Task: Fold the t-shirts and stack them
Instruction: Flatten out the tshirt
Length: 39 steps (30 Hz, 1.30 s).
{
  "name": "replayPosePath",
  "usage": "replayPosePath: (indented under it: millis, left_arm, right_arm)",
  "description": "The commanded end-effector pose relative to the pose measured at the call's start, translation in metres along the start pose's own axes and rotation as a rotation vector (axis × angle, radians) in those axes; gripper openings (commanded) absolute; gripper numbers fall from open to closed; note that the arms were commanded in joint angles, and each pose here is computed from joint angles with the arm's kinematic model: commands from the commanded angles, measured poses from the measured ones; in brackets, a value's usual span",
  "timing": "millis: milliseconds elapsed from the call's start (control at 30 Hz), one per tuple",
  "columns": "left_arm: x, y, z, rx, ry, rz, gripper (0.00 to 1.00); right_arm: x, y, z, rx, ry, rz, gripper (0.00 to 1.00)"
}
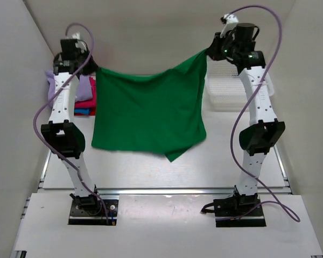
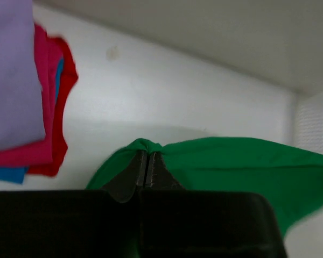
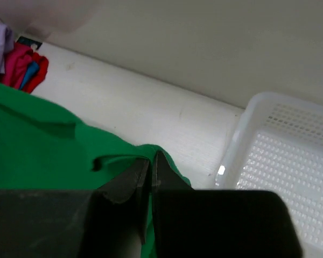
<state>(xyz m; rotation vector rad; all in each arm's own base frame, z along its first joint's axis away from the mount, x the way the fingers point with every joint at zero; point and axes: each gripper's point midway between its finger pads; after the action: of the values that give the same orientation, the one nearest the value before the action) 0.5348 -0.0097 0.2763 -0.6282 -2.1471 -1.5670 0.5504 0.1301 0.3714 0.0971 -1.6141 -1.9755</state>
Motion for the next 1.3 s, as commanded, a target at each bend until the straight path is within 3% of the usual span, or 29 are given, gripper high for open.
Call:
replayPosePath:
  millis: [0,133,300,400,533,700,800,967,1133,1267]
  left_arm:
    - [0.138,0.138,-0.047,-0.041,-0.165,-0.432,0.0]
    - [0.178,0.148,-0.037,-0.01,-0.197,-0.527,0.0]
    - [0.154,0.093,-0.028,-0.002,-0.15,-0.432,0.0]
    - [0.128,0.018,-0.011,0.037,-0.121,-0.318,0.0]
    - [0.118,-0.069,0.001,0.048,-0.081,-0.176,0.0]
    - [0.14,-0.184,0.012,-0.047,0.002,-0.008,0.0]
    - [0.151,-0.235,0.024,-0.031,0.03,0.089,0.0]
    - [0.16,-0.327,0.033,-0.018,0.026,0.281,0.0]
    - [0.165,-0.326,0.035,-0.017,0.08,0.268,0.0]
    - [0.165,-0.342,0.05,0.037,0.154,0.319,0.0]
  right_arm:
    - [0.096,0.135,0.028,0.111,0.016,-0.389,0.0]
    - [0.143,0.162,0.016,0.085,0.024,-0.489,0.0]
    - [0.127,0.12,-0.004,0.036,0.0,-0.351,0.0]
    - [0.102,0.058,-0.011,0.037,-0.052,-0.176,0.0]
    - [0.096,-0.024,-0.004,0.005,-0.066,-0.068,0.0]
    - [0.139,-0.162,-0.001,-0.153,-0.167,0.115,0.0]
    - [0.167,-0.232,0.007,-0.272,-0.184,0.204,0.0]
    - [0.199,-0.321,0.03,-0.386,-0.201,0.398,0.0]
    - [0.214,-0.367,0.043,-0.417,-0.191,0.532,0.0]
    - [0.212,-0.368,0.043,-0.399,-0.175,0.559,0.0]
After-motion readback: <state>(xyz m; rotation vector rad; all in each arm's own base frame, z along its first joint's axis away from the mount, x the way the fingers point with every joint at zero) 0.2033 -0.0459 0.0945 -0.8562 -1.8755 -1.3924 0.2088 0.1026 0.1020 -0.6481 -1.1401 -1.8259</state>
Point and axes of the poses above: each gripper's point midway between its finger pads, its own x axis back along the fingers, its own z axis along the line the jaws close on, y = z × x, and after that the axes turned 7 degrees about -x, right-handed
